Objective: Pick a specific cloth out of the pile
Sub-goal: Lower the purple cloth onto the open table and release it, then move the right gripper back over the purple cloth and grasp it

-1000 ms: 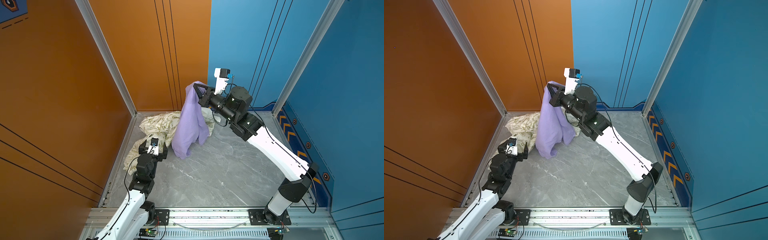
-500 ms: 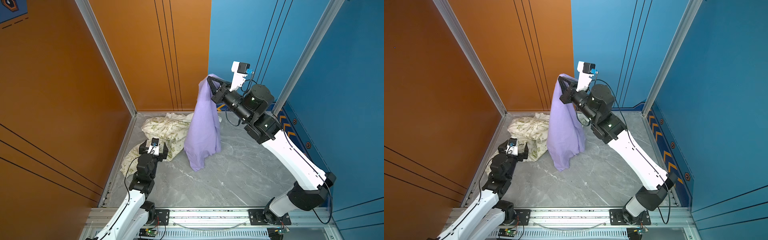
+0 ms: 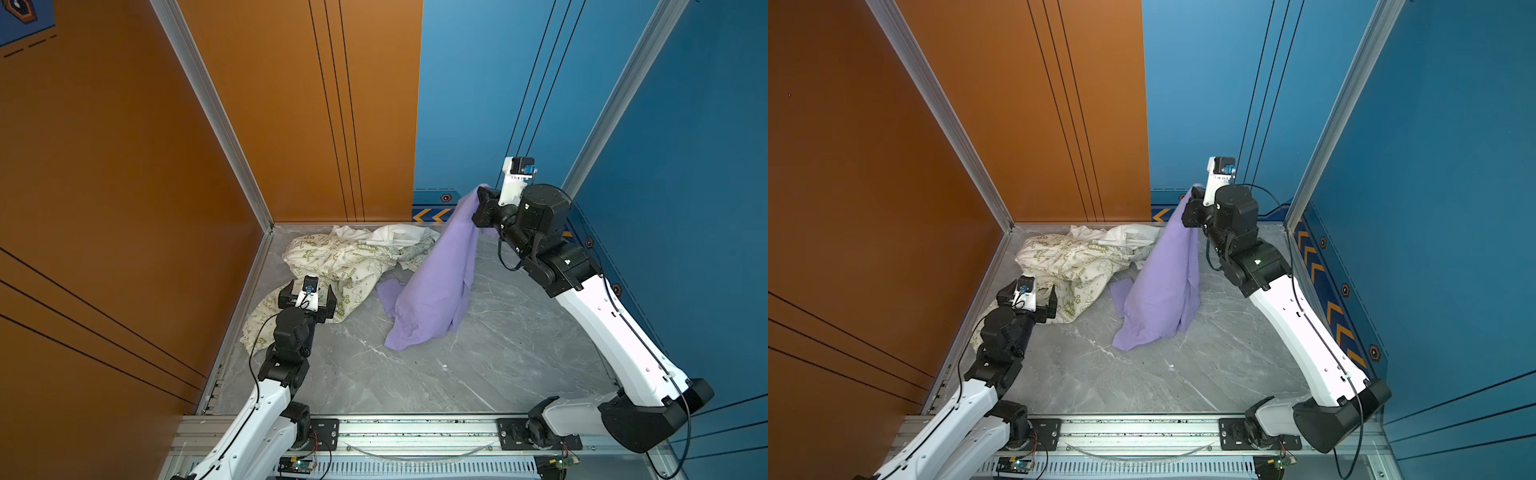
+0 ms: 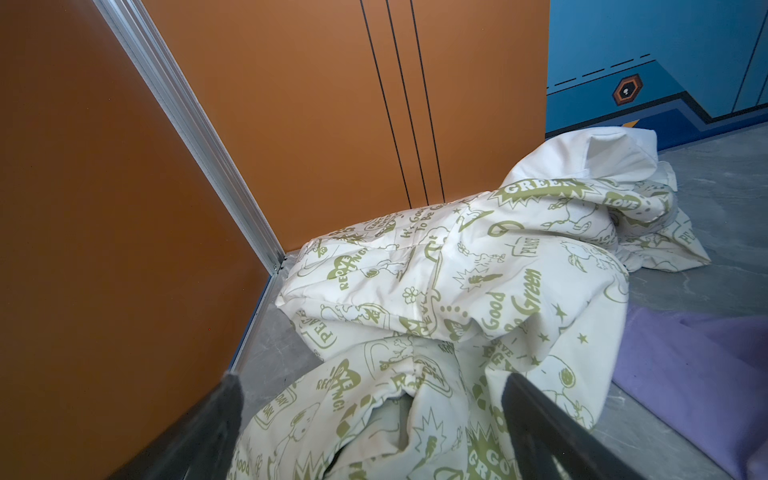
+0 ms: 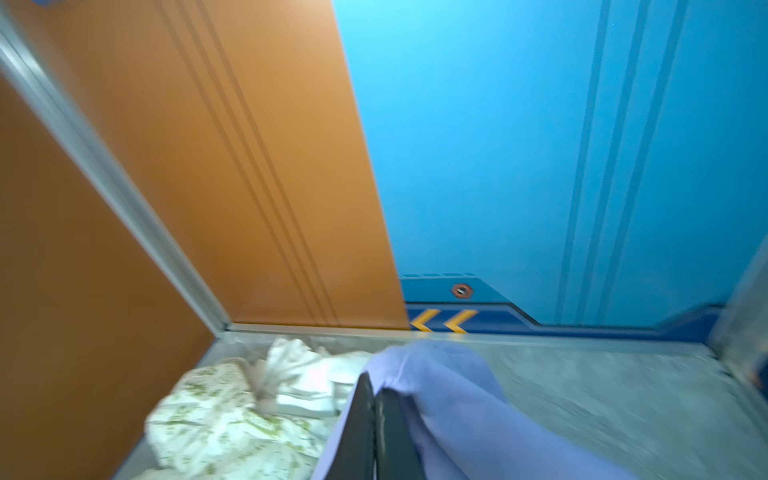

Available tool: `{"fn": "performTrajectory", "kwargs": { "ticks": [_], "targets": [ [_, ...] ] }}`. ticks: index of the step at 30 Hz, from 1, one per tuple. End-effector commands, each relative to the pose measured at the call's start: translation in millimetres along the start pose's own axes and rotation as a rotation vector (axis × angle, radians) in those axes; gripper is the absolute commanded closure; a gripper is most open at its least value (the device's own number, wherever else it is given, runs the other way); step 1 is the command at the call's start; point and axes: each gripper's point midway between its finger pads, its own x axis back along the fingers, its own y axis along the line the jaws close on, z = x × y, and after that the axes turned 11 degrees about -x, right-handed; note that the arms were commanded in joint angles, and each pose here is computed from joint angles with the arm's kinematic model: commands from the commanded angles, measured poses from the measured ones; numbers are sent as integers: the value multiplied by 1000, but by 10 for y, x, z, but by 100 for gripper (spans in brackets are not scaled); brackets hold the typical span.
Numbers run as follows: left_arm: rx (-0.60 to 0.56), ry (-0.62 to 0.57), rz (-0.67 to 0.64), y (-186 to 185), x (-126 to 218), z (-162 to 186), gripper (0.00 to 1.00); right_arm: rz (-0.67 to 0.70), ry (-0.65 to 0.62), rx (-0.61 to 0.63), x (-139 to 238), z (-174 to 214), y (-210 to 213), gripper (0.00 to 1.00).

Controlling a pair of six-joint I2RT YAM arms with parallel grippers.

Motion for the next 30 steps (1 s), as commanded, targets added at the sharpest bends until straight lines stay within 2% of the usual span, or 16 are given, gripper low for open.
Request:
{"fn": "performTrajectory", "kwargs": {
  "ticks": [1,3,4,6,9,12,16,21,25,30],
  "targets": [
    [-8,-14,-11,27,10,-60,2,273,57,50,65,135,-928,97],
    [-6,-15,-10,24,9,-63,2,394,87,19,85,204,-1421,93],
    [-7,-13,-8,21,7,-59,2,443,104,-9,102,246,-1637,85],
    [-7,-13,-7,19,5,-58,2,482,123,-80,142,307,-1860,61],
    [-7,-12,-6,16,3,-56,2,400,137,-138,97,414,-1730,44],
    [-8,-12,-2,8,0,-56,2,317,196,-85,-27,638,-1403,35],
    [-9,-12,-7,16,5,-56,2,193,356,72,-181,1207,-860,32],
    [-10,-11,-4,3,5,-50,2,55,606,348,-213,2179,-298,29],
    [-9,-13,-5,6,7,-57,2,-22,758,529,-113,2853,-41,27],
    [-10,-7,0,-9,-3,-47,2,-74,863,686,-54,3497,181,26]
  ]
}}
